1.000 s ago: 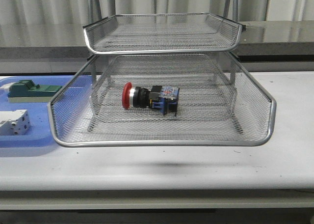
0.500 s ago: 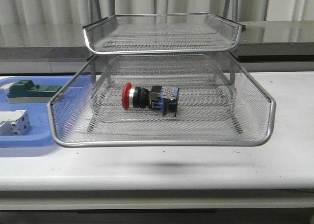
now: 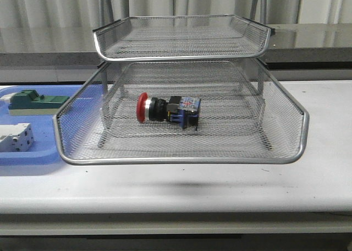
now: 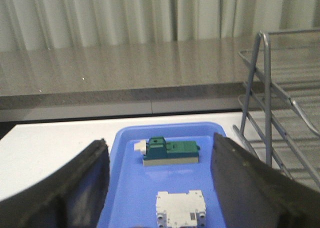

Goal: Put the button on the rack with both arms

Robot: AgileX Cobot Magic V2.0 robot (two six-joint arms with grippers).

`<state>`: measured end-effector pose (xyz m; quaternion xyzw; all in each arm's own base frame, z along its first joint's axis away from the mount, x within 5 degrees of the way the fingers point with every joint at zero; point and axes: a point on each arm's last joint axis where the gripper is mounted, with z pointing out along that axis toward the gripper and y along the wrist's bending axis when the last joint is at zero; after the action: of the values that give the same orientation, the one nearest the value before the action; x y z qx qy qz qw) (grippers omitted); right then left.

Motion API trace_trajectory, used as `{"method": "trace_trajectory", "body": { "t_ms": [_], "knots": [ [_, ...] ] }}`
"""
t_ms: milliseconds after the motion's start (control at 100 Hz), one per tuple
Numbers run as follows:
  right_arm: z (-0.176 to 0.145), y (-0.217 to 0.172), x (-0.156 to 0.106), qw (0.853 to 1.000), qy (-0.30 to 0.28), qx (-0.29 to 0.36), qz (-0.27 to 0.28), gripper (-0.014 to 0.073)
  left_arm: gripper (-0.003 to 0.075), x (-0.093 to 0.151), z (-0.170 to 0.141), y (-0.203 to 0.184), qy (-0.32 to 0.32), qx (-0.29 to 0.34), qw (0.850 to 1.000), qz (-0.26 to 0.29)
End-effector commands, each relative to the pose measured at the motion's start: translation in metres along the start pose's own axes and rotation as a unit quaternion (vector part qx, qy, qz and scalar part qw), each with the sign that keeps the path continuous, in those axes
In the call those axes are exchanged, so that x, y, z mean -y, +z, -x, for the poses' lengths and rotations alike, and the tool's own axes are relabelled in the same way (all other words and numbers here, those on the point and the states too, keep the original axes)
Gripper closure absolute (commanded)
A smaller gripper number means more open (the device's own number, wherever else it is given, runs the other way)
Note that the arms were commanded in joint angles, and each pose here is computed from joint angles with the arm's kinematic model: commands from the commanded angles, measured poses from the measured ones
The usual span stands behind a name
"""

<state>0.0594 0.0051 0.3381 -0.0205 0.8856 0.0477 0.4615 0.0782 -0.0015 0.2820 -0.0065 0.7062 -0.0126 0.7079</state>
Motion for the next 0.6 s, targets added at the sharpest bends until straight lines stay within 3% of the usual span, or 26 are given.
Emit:
{"method": "trace_trajectory", "body": {
  "t_ms": [0, 220, 310, 390, 590],
  "knots": [
    [0.0129, -0.0061, -0.0002, 0.999, -0.006, 0.045, 0.001, 0.0704, 0.0294, -0.0053, 0.0117, -0.007, -0.02, 0.066, 0.997, 0.03],
    [0.0129, -0.0061, -0.0002, 0.999, -0.006, 0.045, 0.001, 0.0704, 0.0297, -0.005, 0.0082, -0.0091, -0.02, 0.066, 0.997, 0.029],
    [0.0129, -0.0061, -0.0002, 0.999, -0.006, 0.045, 0.001, 0.0704, 0.0339, -0.005, 0.0082, -0.0091, -0.02, 0.066, 0.997, 0.029],
    [0.0129, -0.0061, -0.0002, 0.999, -0.006, 0.045, 0.001, 0.0704, 0.0423, -0.005, 0.0083, -0.0093, -0.02, 0.067, 0.997, 0.029],
    [0.0129, -0.0061, -0.0002, 0.999, -0.006, 0.045, 0.001, 0.0704, 0.0728, -0.005, 0.0083, -0.0093, -0.02, 0.067, 0.997, 0.029]
  ]
}}
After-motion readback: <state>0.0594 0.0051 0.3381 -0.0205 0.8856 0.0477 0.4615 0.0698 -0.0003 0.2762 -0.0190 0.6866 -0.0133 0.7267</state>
